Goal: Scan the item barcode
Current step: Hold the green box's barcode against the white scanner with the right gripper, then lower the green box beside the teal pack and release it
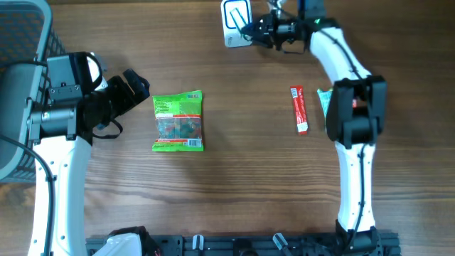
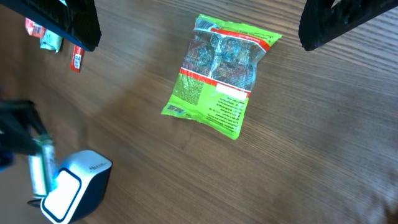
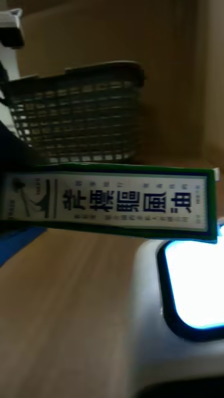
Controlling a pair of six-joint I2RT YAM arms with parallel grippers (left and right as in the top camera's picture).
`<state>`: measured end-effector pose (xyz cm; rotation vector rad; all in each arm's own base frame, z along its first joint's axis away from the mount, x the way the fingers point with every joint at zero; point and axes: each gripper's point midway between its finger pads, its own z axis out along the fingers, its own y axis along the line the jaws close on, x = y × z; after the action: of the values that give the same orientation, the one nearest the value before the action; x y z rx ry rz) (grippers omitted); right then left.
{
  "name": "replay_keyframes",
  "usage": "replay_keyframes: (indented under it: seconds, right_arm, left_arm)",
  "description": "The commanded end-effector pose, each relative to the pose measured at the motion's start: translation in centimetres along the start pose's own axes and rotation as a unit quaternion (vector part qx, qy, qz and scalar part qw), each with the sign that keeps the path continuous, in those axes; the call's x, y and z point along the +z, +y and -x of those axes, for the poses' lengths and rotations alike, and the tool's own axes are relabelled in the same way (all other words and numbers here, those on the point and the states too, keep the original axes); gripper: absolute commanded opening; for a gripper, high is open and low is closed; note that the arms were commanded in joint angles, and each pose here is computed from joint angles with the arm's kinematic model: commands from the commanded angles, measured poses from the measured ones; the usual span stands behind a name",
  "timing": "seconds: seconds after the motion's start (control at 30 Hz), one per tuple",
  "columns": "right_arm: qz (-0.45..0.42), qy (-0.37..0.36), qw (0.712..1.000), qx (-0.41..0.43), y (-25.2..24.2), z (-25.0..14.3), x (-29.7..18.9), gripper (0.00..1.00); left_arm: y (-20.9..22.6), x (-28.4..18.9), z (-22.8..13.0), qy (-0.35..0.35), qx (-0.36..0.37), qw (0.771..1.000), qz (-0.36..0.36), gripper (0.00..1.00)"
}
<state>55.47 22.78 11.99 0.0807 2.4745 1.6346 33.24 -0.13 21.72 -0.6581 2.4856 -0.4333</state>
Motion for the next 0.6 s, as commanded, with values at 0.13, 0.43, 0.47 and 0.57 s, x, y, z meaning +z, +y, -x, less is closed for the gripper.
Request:
replay_keyframes:
  seconds: [0.13, 0.43, 0.47, 0.57]
  right_arm:
    - [-0.179, 0.039, 0.962, -0.203, 6.3, -6.7, -9.0, 0.05]
    - [-0.449, 0.178, 0.875, -0.036, -5.0, -15.1, -14.4, 0.05]
    - [-0.488, 0.177, 0.854, -0.010, -6.8, -15.7, -15.3, 0.04]
    - [-0.536, 0.187, 0.823, 0.017, -9.3, -17.0, -16.5, 0.05]
  left_arm:
    - [0.0, -0.3, 0.5, -0.009, 0.004, 1.000, 0.000, 1.00]
    - [0.0, -0.3, 0.5, -0.009, 0.004, 1.000, 0.000, 1.00]
    - [0.0, -0.3, 0.5, -0.009, 0.004, 1.000, 0.000, 1.00]
    - [0.0, -0.3, 0.5, -0.009, 0.004, 1.000, 0.000, 1.00]
